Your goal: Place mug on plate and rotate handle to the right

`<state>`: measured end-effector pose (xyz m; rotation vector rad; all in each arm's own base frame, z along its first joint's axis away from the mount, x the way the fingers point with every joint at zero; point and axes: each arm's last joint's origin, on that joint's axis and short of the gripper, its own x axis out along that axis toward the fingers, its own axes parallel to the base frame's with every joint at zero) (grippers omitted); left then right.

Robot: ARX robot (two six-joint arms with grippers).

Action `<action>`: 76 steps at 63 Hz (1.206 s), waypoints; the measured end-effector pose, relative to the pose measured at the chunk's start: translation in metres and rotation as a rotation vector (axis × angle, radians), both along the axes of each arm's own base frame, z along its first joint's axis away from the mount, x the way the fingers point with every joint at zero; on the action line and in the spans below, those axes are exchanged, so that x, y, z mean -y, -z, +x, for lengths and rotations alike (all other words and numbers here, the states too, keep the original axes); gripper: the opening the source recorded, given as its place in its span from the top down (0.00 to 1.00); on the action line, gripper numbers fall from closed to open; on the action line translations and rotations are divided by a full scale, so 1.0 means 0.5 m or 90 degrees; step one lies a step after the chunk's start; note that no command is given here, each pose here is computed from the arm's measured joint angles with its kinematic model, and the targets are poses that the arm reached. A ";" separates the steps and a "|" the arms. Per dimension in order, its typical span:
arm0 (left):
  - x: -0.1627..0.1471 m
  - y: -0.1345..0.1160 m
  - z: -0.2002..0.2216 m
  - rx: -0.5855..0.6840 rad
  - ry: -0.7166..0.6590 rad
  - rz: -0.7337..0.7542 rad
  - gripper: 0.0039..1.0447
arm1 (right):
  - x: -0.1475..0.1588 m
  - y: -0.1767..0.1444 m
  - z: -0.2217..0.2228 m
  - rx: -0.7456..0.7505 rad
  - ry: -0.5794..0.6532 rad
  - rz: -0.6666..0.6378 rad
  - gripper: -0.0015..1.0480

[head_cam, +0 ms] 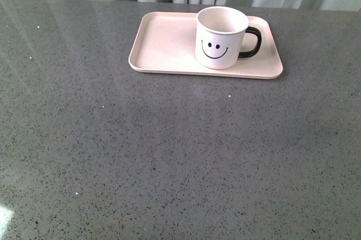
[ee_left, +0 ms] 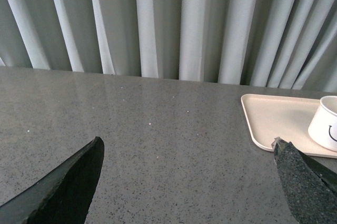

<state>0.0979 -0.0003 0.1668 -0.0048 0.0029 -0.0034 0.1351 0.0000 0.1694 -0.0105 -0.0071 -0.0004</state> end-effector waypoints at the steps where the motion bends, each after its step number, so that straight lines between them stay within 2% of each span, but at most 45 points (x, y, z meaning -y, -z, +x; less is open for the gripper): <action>1: 0.000 0.000 0.000 0.000 0.000 0.000 0.09 | 0.000 0.000 -0.001 0.000 0.000 0.000 0.98; 76: 0.000 0.000 0.000 0.000 0.000 0.000 0.09 | 0.000 0.001 -0.074 -0.003 0.000 0.000 0.98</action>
